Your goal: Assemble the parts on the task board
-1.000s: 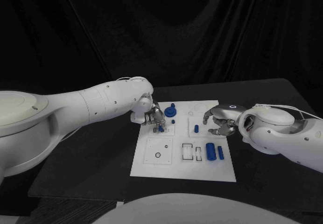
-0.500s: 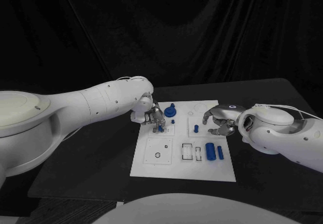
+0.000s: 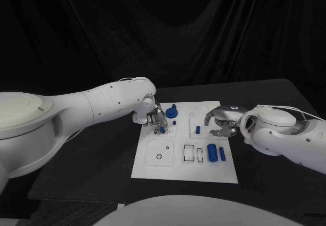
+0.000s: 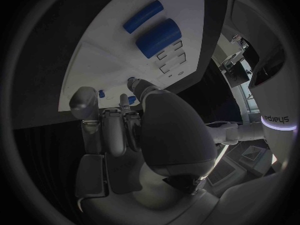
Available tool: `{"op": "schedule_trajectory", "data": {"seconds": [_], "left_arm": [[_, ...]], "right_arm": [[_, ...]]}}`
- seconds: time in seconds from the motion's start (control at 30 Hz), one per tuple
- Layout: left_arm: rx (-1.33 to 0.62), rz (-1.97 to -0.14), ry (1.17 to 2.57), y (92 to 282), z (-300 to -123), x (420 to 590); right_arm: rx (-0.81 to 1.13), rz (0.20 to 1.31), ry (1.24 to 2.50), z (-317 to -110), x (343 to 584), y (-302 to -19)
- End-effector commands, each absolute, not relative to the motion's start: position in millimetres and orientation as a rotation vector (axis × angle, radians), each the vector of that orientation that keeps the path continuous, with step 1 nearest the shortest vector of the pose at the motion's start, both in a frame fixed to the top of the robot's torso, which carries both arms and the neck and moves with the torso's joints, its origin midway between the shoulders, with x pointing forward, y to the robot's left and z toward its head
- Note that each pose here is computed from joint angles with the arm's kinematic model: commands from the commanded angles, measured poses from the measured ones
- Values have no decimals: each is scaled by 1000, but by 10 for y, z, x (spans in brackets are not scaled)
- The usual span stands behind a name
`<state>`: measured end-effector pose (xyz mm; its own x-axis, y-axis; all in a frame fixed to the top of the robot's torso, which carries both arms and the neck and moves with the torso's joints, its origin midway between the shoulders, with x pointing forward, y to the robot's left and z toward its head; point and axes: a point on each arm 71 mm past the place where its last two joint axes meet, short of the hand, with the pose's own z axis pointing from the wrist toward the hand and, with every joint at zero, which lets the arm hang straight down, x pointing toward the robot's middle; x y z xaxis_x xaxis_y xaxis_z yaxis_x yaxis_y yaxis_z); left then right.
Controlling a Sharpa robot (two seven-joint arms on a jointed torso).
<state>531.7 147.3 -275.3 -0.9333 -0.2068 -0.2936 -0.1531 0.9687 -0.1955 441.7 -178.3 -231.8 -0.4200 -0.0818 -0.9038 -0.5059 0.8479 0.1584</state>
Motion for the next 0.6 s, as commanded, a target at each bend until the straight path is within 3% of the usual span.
{"op": "schedule_trajectory", "data": {"seconds": [0.03, 0.6], "left_arm": [[-244, -252, 2827, 1451, -2768, 5294], [-243, -232, 2841, 1455, -2799, 5301]], "right_arm": [[-428, 484, 1978, -2332, 4416, -1792], [-428, 484, 1979, -2335, 4412, -1796]]}}
